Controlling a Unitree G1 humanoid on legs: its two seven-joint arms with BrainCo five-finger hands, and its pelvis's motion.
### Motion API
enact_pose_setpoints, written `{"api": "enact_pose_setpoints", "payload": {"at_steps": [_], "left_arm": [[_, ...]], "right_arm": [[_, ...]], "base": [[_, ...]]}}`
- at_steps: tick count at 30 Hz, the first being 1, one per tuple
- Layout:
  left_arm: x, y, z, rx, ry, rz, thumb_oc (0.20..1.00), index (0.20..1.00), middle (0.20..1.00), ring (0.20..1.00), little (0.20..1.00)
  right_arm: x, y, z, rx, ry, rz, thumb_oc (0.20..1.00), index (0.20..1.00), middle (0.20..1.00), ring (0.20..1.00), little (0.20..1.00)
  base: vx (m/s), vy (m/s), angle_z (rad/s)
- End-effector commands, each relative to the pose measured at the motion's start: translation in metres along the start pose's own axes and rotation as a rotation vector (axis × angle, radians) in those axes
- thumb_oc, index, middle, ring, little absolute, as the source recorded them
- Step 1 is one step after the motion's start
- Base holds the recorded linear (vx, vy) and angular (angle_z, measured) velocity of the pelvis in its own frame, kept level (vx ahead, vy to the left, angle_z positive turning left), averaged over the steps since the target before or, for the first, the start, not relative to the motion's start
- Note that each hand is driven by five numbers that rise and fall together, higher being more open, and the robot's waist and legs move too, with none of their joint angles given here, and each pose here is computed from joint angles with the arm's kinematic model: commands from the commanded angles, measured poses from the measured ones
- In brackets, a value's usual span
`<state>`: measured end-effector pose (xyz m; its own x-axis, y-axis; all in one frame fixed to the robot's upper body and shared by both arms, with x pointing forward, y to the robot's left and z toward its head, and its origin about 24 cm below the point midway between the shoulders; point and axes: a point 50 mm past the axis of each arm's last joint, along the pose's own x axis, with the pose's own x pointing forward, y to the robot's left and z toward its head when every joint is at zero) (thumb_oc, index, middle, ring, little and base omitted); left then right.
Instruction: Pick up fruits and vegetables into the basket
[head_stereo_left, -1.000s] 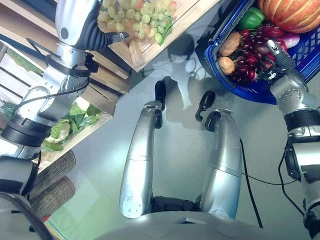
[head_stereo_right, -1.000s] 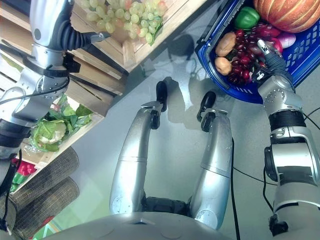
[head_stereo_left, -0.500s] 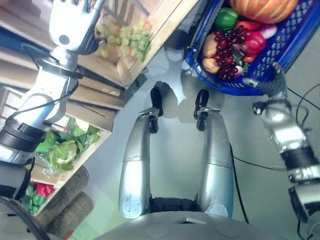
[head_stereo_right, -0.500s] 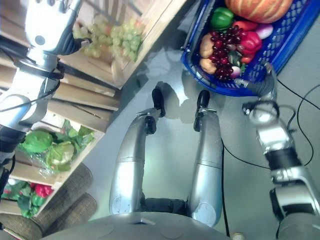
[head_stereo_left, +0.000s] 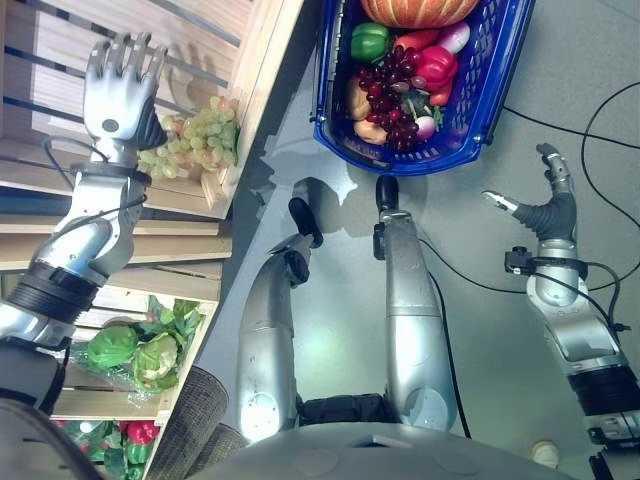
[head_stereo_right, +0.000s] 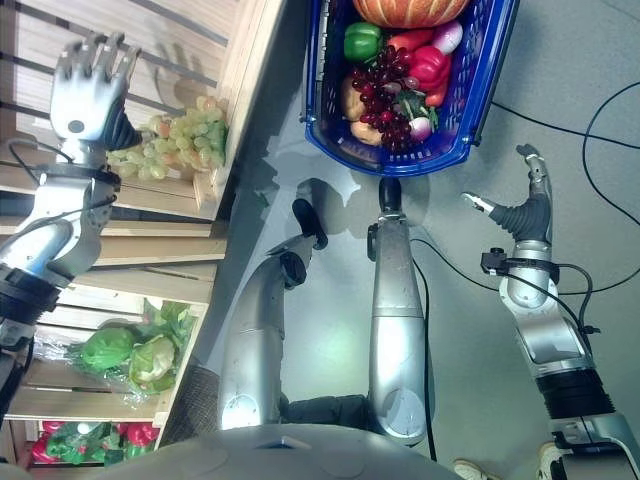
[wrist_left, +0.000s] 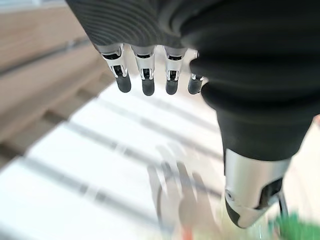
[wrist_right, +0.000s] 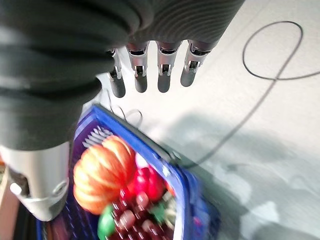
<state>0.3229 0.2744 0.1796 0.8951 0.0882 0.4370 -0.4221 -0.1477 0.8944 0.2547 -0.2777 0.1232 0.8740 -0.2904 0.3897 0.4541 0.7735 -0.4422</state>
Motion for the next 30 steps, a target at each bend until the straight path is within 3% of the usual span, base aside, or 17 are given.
{"api": "enact_pose_setpoints", "payload": {"at_steps": [1, 8, 12, 23, 30], "left_arm": [[-0.021, -0.033, -0.012, -0.076, 0.148, -0.081, 1.000, 1.000, 1.000, 1.000, 1.000], [-0.042, -0.071, -0.020, -0.186, 0.290, -0.241, 1.000, 1.000, 1.000, 1.000, 1.000], [-0.048, -0.079, -0.023, -0.152, 0.320, -0.240, 1.000, 1.000, 1.000, 1.000, 1.000], [-0.026, -0.053, -0.039, 0.136, 0.346, -0.033, 1.000, 1.000, 1.000, 1.000, 1.000], [-0.011, -0.046, -0.033, 0.166, 0.376, 0.016, 1.000, 1.000, 1.000, 1.000, 1.000]], "right_arm": [[-0.009, -0.022, 0.011, 0.002, -0.098, -0.060, 1.000, 1.000, 1.000, 1.000, 1.000], [-0.009, -0.024, 0.014, 0.006, -0.111, -0.092, 1.000, 1.000, 1.000, 1.000, 1.000], [-0.008, -0.024, 0.015, -0.005, -0.117, -0.104, 1.000, 1.000, 1.000, 1.000, 1.000], [-0.004, -0.022, 0.018, -0.046, -0.156, -0.151, 1.000, 1.000, 1.000, 1.000, 1.000], [0.001, -0.013, 0.022, -0.054, -0.176, -0.165, 1.000, 1.000, 1.000, 1.000, 1.000]], "base": [[0.00, 0.059, -0.02], [0.00, 0.043, -0.04], [0.00, 0.025, 0.00], [0.00, 0.006, 0.00], [0.00, 0.002, 0.00]]}}
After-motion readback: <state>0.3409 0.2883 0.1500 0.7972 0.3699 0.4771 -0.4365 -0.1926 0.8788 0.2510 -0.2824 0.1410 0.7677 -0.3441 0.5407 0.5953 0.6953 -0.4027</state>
